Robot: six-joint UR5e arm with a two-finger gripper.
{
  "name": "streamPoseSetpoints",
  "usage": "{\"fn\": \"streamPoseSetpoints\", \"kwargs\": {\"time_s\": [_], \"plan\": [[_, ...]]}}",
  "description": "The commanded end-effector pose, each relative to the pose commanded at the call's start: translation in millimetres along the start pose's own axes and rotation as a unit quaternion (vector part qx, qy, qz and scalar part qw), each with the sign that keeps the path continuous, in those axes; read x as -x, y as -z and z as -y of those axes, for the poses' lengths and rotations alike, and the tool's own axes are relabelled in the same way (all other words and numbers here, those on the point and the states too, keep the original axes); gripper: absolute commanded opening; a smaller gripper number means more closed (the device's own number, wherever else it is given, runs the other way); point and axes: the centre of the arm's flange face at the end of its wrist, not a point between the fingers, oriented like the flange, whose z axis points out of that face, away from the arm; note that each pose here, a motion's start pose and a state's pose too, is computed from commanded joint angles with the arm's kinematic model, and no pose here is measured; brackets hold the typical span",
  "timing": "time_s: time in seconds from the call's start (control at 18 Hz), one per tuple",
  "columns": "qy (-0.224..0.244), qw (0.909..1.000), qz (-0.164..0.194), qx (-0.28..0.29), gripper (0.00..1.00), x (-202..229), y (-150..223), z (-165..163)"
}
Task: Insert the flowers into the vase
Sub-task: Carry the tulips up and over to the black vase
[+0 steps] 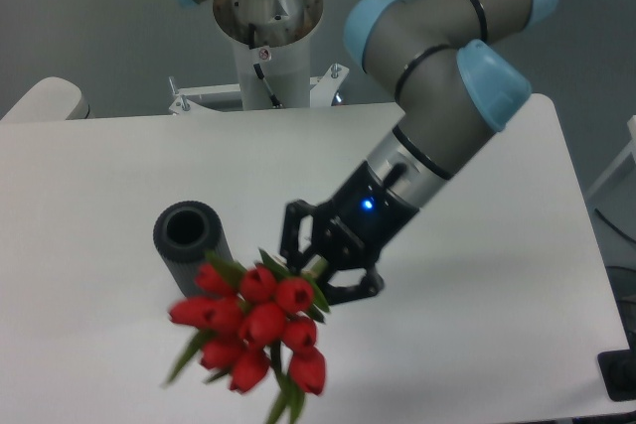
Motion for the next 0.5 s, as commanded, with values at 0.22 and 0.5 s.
{"fn": "streamPoseSetpoints", "kwargs": {"time_s": [0.22,0.5], "plan": [[-0.001,0.9981,-0.031,-0.054,0.0,-10,-9,11],[-0.009,0.9899,-0.064,-0.126,0.0,-24,-29,-10]]}}
